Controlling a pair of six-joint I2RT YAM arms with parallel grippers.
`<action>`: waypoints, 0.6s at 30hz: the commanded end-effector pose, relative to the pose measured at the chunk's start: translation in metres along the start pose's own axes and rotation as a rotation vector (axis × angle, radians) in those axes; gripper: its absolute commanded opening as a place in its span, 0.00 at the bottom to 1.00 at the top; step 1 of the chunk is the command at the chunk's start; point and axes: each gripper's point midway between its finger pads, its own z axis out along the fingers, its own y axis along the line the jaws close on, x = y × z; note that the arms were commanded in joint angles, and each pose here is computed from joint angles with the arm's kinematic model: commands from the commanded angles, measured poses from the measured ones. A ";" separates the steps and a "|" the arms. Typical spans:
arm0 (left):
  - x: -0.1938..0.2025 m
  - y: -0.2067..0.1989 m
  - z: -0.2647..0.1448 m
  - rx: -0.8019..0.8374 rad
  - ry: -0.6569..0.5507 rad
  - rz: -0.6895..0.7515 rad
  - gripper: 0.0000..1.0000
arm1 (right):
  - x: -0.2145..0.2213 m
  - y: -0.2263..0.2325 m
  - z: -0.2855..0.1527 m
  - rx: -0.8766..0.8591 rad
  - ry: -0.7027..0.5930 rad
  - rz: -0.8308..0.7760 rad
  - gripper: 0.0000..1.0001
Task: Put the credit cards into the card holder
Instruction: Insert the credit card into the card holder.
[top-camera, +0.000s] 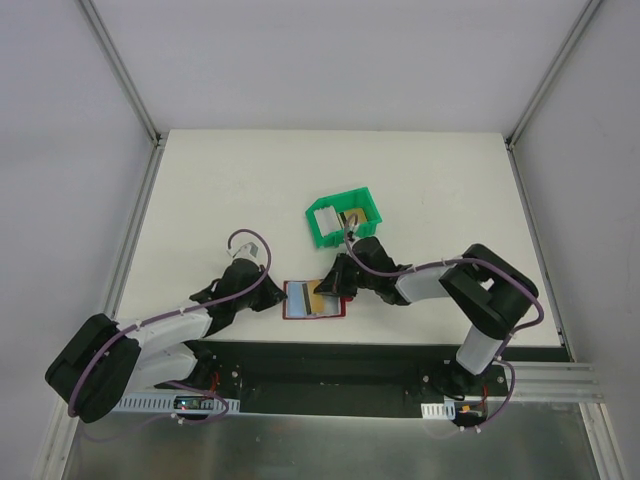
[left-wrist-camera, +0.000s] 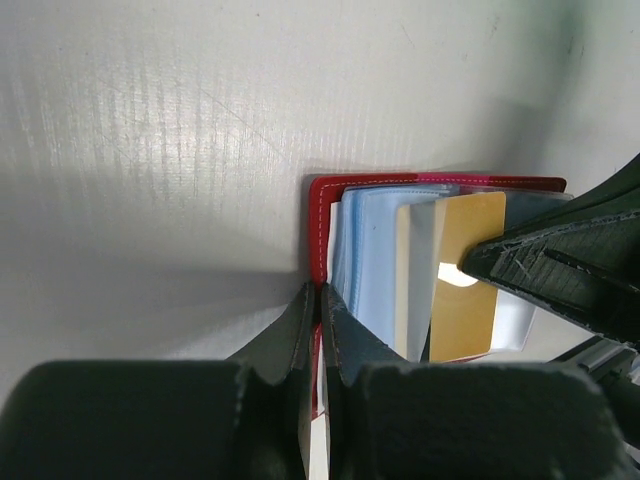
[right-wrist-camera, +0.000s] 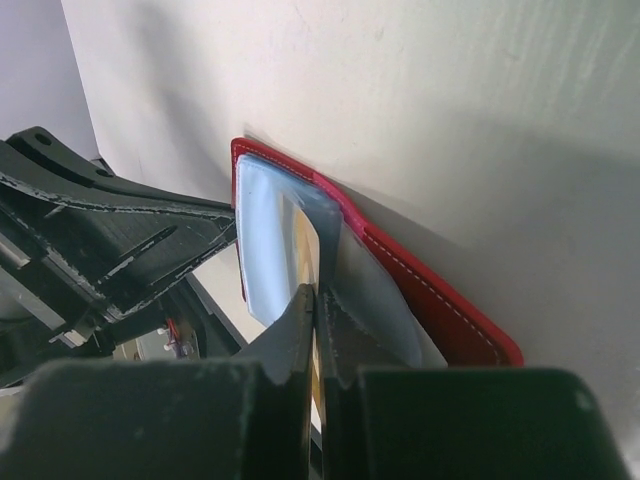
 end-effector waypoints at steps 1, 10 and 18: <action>-0.005 0.002 -0.005 -0.004 -0.028 -0.045 0.00 | 0.010 -0.008 0.005 0.079 0.009 -0.035 0.00; -0.003 0.014 -0.013 -0.011 -0.076 -0.118 0.00 | -0.002 -0.026 -0.006 0.175 -0.090 -0.013 0.01; 0.003 0.020 -0.014 0.006 -0.085 -0.164 0.00 | 0.003 -0.007 0.014 0.108 -0.037 -0.005 0.02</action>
